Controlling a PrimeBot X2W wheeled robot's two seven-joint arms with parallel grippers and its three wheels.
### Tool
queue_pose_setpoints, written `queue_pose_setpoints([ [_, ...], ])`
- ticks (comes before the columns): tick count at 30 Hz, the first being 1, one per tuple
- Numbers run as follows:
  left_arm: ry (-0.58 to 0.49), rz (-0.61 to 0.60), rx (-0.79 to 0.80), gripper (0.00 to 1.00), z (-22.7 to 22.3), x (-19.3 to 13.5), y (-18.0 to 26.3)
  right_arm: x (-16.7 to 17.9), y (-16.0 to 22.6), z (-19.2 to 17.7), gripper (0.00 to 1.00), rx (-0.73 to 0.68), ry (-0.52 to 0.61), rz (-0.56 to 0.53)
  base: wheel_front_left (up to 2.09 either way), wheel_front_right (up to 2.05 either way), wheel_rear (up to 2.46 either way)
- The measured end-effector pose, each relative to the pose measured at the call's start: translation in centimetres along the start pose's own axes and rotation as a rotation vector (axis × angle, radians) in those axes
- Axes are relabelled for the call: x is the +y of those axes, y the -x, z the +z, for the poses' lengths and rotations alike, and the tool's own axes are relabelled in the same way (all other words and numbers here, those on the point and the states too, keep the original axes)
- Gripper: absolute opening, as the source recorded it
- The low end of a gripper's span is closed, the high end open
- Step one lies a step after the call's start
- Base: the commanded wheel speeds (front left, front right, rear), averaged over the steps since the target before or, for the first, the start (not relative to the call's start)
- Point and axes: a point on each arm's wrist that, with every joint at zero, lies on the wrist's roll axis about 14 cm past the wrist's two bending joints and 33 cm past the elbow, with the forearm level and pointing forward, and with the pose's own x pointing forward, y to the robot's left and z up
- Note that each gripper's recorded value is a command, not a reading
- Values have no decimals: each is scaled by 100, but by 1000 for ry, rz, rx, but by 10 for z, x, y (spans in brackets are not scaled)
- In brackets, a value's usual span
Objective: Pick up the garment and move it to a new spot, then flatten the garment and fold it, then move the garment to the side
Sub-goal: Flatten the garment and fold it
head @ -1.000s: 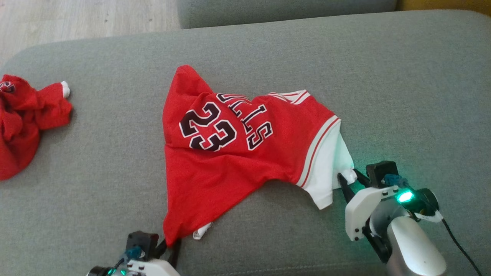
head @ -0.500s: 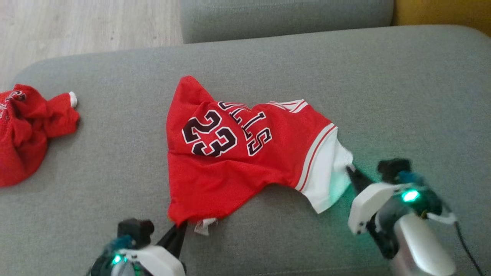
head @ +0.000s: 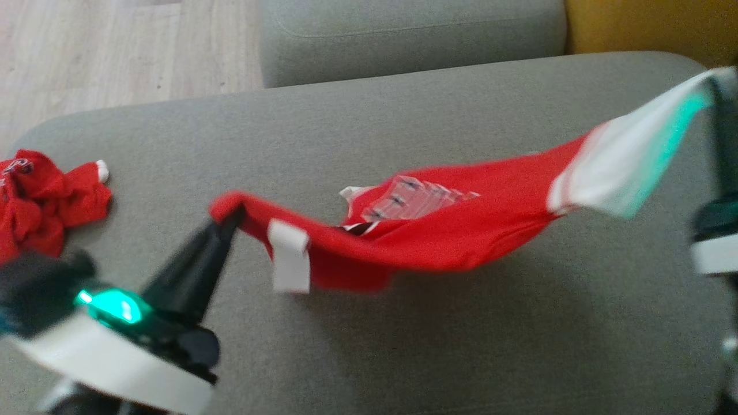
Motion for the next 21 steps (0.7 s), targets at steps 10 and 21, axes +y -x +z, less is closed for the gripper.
queue_pose_setpoints([
  [10,-51,-247,-130,0,92,-43,-29,2,-16,122,0,-233,114,17,0,0,0],
  [21,-103,-110,128,0,51,45,-154,-35,-149,50,0,-7,168,-53,0,0,0],
])
